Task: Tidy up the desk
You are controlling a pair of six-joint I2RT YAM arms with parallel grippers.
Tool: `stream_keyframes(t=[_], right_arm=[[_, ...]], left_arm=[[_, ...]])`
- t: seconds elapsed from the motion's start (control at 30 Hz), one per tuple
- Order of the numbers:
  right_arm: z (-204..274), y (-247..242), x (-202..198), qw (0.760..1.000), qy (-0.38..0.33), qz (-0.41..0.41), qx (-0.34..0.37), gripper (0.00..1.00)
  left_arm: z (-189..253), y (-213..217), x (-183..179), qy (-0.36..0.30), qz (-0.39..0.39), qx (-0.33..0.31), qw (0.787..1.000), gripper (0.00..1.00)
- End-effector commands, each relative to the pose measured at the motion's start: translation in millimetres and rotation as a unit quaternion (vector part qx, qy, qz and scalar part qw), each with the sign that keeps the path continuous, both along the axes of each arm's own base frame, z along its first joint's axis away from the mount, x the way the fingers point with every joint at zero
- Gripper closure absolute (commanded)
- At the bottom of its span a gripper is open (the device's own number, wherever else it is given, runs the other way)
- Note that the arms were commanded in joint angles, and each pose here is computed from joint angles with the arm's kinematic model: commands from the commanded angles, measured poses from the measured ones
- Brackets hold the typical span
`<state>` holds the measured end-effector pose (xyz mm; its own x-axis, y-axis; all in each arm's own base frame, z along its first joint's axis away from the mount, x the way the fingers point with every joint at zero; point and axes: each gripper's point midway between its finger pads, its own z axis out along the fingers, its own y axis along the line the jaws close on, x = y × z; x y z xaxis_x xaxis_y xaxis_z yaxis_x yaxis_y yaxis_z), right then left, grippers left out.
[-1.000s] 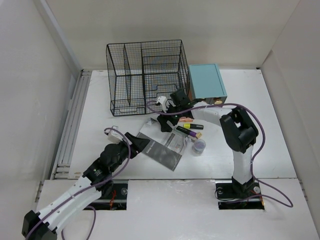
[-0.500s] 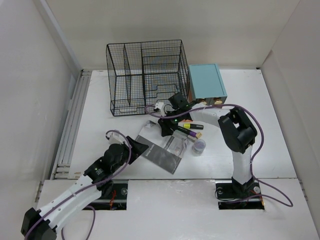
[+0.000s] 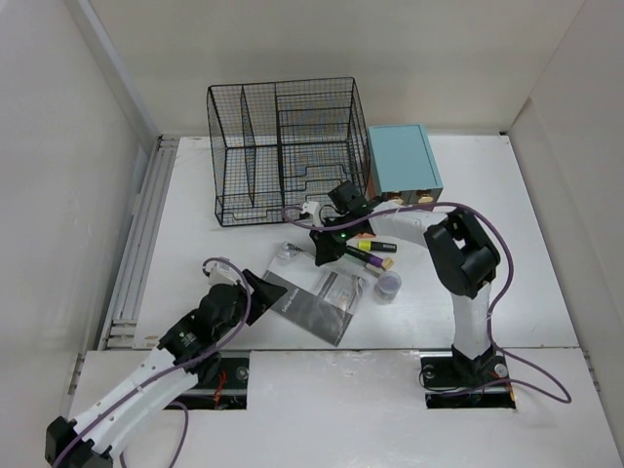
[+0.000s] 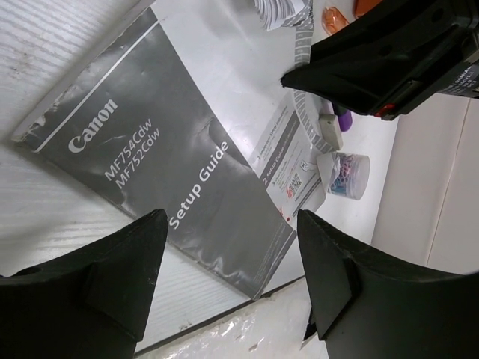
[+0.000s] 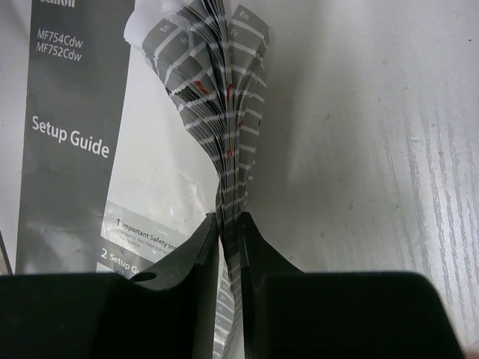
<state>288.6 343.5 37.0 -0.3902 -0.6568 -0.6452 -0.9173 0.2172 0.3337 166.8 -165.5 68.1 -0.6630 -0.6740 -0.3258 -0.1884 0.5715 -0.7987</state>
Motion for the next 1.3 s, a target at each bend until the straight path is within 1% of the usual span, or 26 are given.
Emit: stream_keyframes(t=[0.0, 0.07, 0.17, 0.2, 0.33, 0.43, 0.47, 0.53, 0.57, 0.6, 0.67, 0.7, 0.87, 0.93, 1.07, 1.2, 1.27], right_arm=[[29.4, 5.9, -1.4, 1.000, -0.023, 0.015, 0.013, 1.00], [46.4, 7.5, 6.1, 0.998, -0.053, 0.009, 0.024, 1.00], [84.7, 9.9, 18.2, 0.993, -0.111, -0.003, 0.049, 1.00], [101.6, 10.9, 18.9, 0.990, -0.124, -0.007, 0.064, 1.00], [118.0, 9.7, 20.0, 0.988, -0.129, -0.015, 0.080, 1.00], [123.6, 7.1, 14.4, 0.989, -0.109, -0.006, 0.102, 1.00], [128.3, 4.8, 9.1, 0.988, -0.096, 0.004, 0.119, 1.00], [129.2, -1.5, 9.4, 0.988, -0.077, 0.003, 0.132, 1.00], [131.7, -2.4, 8.2, 0.987, -0.071, 0.008, 0.141, 1.00], [137.6, -4.1, 4.8, 0.985, -0.056, 0.020, 0.162, 1.00], [133.7, -7.1, -1.9, 0.985, -0.023, 0.029, 0.171, 1.00], [143.1, -3.7, -8.8, 0.980, -0.013, 0.048, 0.193, 1.00], [144.2, -5.3, -24.7, 0.973, 0.046, 0.072, 0.215, 1.00], [149.8, -5.5, -29.8, 0.969, 0.047, 0.090, 0.226, 1.00], [156.6, -4.8, -34.2, 0.964, 0.055, 0.100, 0.238, 1.00], [159.8, -5.2, -38.8, 0.961, 0.066, 0.107, 0.246, 1.00], [164.3, -5.5, -40.5, 0.959, 0.061, 0.113, 0.252, 1.00]], left_arm=[[16.0, 1.7, -3.0, -0.006, 0.001, -0.006, 1.000, 0.33], [18.6, 5.0, -7.0, -0.004, 0.001, -0.005, 1.000, 0.32], [23.6, 9.5, -7.6, -0.007, 0.012, -0.010, 1.000, 0.31], [27.0, 9.7, -8.0, -0.009, 0.016, -0.020, 1.000, 0.30], [21.9, 11.6, -8.8, 0.002, 0.034, -0.041, 0.999, 0.27], [6.3, 11.9, -9.7, 0.020, 0.046, -0.050, 0.997, 0.26], [5.3, 11.0, -8.7, 0.016, 0.045, -0.055, 0.997, 0.26], [5.1, 8.3, -5.5, 0.010, 0.047, -0.066, 0.997, 0.24], [-3.4, 8.0, -5.2, 0.015, 0.048, -0.062, 0.997, 0.23], [-3.7, 6.8, -3.7, 0.011, 0.047, -0.065, 0.997, 0.23], [-8.1, 1.2, 0.0, 0.004, 0.042, -0.075, 0.996, 0.22], [-9.2, -2.1, 0.0, 0.006, 0.038, -0.083, 0.996, 0.22], [-16.2, -9.7, 6.7, -0.014, 0.029, -0.096, 0.995, 0.21], [-12.3, -12.5, 10.1, -0.024, 0.028, -0.105, 0.994, 0.21], [-12.1, -13.2, 14.0, -0.033, 0.031, -0.104, 0.994, 0.21], [-15.1, -14.2, 12.2, -0.021, 0.027, -0.097, 0.995, 0.21], [-20.7, -14.6, 6.8, -0.008, 0.017, -0.082, 0.996, 0.21]])
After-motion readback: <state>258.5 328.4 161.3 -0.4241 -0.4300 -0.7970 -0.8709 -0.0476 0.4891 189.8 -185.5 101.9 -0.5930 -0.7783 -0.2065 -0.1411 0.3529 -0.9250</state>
